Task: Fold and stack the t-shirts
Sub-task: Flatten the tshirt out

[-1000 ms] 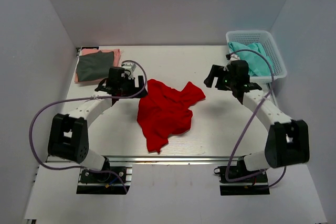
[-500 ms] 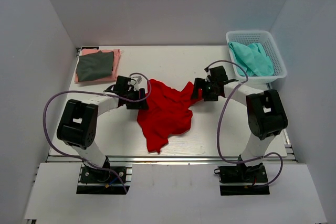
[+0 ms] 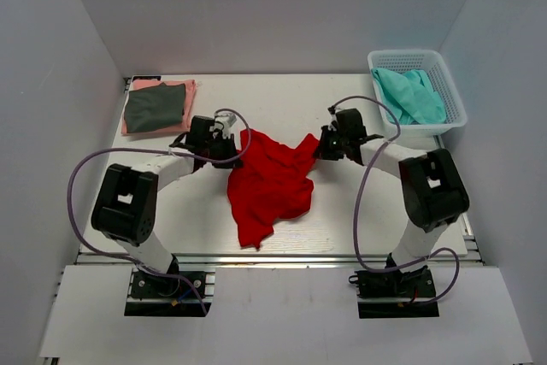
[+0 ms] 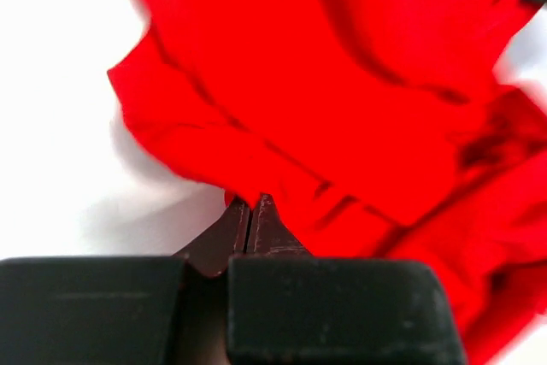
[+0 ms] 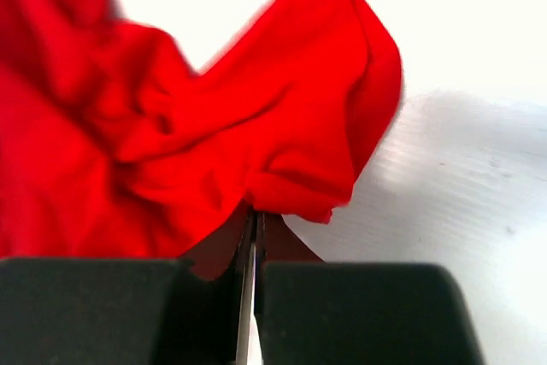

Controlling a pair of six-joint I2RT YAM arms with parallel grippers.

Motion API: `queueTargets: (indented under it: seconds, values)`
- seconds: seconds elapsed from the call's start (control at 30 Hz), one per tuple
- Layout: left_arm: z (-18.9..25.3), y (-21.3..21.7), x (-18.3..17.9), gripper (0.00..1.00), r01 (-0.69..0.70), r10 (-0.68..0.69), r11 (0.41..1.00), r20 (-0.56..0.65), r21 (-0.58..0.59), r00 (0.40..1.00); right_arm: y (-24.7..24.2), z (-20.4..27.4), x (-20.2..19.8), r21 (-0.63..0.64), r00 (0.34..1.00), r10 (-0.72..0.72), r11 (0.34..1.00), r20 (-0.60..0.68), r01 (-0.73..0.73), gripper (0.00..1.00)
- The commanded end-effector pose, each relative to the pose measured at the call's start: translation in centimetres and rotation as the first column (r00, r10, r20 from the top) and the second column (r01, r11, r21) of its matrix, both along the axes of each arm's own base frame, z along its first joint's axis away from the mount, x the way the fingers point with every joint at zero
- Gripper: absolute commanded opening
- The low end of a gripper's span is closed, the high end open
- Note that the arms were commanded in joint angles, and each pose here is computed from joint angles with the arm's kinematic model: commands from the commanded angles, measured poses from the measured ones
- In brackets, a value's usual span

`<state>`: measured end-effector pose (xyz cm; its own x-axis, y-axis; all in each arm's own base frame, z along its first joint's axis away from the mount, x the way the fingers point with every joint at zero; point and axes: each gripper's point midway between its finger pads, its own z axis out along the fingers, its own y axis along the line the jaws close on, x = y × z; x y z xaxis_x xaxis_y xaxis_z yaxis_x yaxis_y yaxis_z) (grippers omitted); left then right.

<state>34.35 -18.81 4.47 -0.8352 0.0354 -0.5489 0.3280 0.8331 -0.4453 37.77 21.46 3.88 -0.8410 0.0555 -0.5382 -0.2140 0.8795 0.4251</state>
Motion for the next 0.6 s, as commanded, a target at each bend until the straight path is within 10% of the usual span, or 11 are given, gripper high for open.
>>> queueTargets:
  seconds: [0.0, 0.23, 0.4, 0.57]
  values:
    - [9.8, -1.4, 3.3, 0.0, 0.032, -0.004, 0.996, 0.303, -0.089, 0.953, 0.3, 8.0, 2.7, 0.111, 0.96, -0.072, 0.993, 0.27, 0.043, 0.0]
    - [18.1, 4.1, 3.8, 0.0, -0.244, 0.232, 0.969, 0.521, -0.048, 0.821, -4.8, 16.8, 3.2, 0.145, 0.803, -0.288, 0.958, 0.522, 0.249, 0.0]
    - [25.5, 11.2, 2.1, 0.0, -0.533, 0.455, 0.84, 0.662, -0.098, 0.596, -13.0, 24.6, 2.1, 0.187, 0.515, -0.517, 0.807, 0.684, 0.56, 0.0]
    - [27.8, 15.7, 0.7, 0.0, -0.712, 0.562, 0.697, 0.687, -0.091, 0.462, -16.8, 28.5, 0.4, 0.202, 0.374, -0.542, 0.731, 0.753, 0.652, 0.0]
